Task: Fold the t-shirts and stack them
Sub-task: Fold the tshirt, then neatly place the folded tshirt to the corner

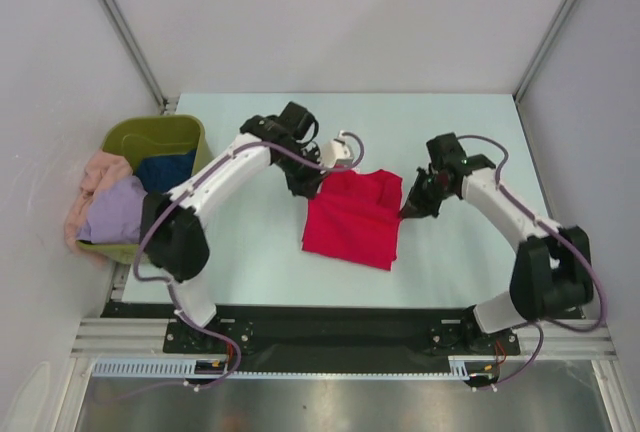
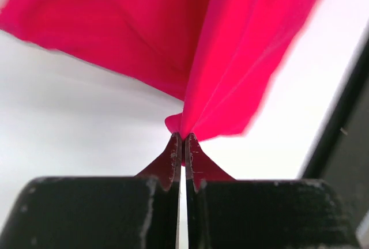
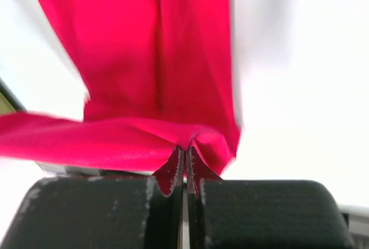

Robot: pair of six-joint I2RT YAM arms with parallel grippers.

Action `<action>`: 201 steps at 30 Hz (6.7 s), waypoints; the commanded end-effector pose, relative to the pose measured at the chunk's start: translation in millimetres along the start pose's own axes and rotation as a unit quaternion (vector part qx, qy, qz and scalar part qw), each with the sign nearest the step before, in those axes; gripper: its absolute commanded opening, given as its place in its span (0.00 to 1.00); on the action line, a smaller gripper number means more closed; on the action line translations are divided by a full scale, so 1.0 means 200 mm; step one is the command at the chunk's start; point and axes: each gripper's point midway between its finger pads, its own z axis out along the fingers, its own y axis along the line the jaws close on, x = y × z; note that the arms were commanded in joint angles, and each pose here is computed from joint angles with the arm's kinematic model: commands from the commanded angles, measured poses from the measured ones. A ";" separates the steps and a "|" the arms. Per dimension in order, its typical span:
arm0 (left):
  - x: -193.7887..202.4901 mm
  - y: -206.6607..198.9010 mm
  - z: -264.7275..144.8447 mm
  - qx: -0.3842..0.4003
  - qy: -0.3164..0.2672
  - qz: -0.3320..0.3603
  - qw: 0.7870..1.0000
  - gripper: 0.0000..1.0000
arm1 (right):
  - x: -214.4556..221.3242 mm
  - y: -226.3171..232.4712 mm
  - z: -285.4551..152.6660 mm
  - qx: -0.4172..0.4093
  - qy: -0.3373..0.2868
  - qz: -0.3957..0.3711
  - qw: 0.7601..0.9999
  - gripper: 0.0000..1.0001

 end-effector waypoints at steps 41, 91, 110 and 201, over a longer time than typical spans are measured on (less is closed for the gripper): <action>-0.06 0.90 0.27 -0.150 -0.125 -0.263 0.945 0.59 | -0.45 0.02 0.33 0.016 -0.107 -0.047 0.993 0.70; -0.61 0.96 0.28 -0.093 -0.303 -0.205 0.926 0.00 | -0.97 -0.03 0.28 -0.019 -0.229 0.015 0.973 0.00; -0.45 1.23 0.40 -0.179 -0.242 -0.298 0.906 0.53 | -1.10 -0.07 0.26 0.024 -0.222 0.001 0.975 0.57; 0.27 0.99 -0.03 -0.194 -0.123 -0.325 0.917 0.60 | -2.38 -1.36 -0.23 0.275 -0.506 0.241 0.782 0.00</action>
